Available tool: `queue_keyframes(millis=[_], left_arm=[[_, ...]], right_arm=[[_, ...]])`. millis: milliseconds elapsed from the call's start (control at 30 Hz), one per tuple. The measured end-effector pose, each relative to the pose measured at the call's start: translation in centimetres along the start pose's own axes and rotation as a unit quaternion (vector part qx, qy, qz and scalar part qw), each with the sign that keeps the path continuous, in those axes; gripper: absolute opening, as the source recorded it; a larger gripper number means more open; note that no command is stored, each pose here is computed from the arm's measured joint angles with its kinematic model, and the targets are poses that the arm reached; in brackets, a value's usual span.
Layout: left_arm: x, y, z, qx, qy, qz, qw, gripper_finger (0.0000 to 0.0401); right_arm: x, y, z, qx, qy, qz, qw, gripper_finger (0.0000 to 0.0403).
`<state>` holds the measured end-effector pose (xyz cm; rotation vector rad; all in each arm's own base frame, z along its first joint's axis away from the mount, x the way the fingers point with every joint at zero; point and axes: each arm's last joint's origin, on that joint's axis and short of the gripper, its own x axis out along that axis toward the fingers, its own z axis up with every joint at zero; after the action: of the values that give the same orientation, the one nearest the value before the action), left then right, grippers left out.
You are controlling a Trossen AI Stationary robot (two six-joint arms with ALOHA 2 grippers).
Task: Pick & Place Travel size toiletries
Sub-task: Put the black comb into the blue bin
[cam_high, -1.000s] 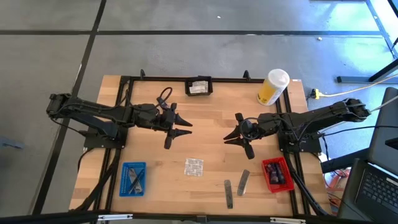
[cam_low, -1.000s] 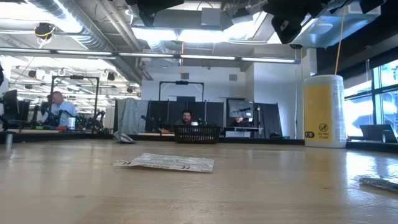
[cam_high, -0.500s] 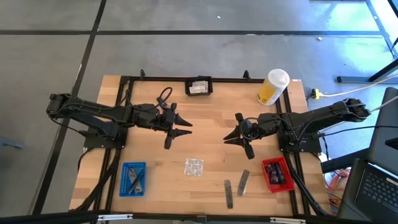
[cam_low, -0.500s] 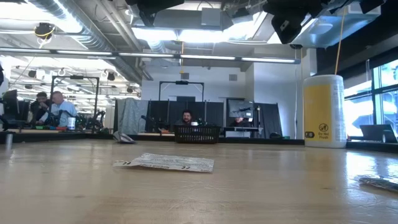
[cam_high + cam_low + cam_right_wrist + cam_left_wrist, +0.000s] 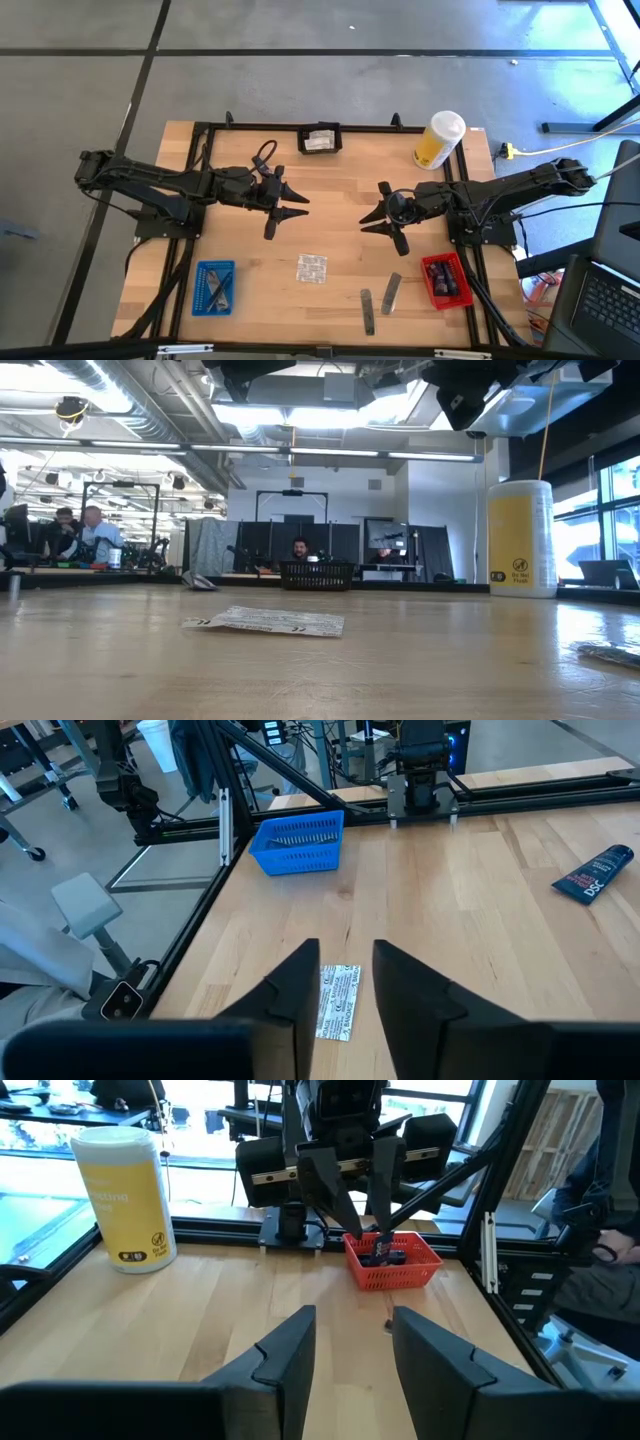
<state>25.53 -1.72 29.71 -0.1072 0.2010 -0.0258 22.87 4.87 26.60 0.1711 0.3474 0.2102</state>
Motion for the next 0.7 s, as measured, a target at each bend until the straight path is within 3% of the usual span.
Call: queue_keyframes(millis=[333, 500, 700], left_arm=[[0.0, 0.0, 0.0, 0.0, 0.0, 0.0, 1.0, 0.0129], [0.0, 0.0, 0.0, 0.0, 0.0, 0.0, 1.0, 0.0129], [0.0, 0.0, 0.0, 0.0, -0.002, 0.0, 1.0, 0.0129]], right_arm=[[0.0, 0.0, 0.3, 0.0, -0.016, -0.012, 1.0, 0.0118], [0.1, 0.0, 0.3, 0.052, -0.02, -0.01, 0.998, 0.0124], [1.6, -0.4, -1.6, 0.074, 0.055, -0.029, 0.995, 0.0116]])
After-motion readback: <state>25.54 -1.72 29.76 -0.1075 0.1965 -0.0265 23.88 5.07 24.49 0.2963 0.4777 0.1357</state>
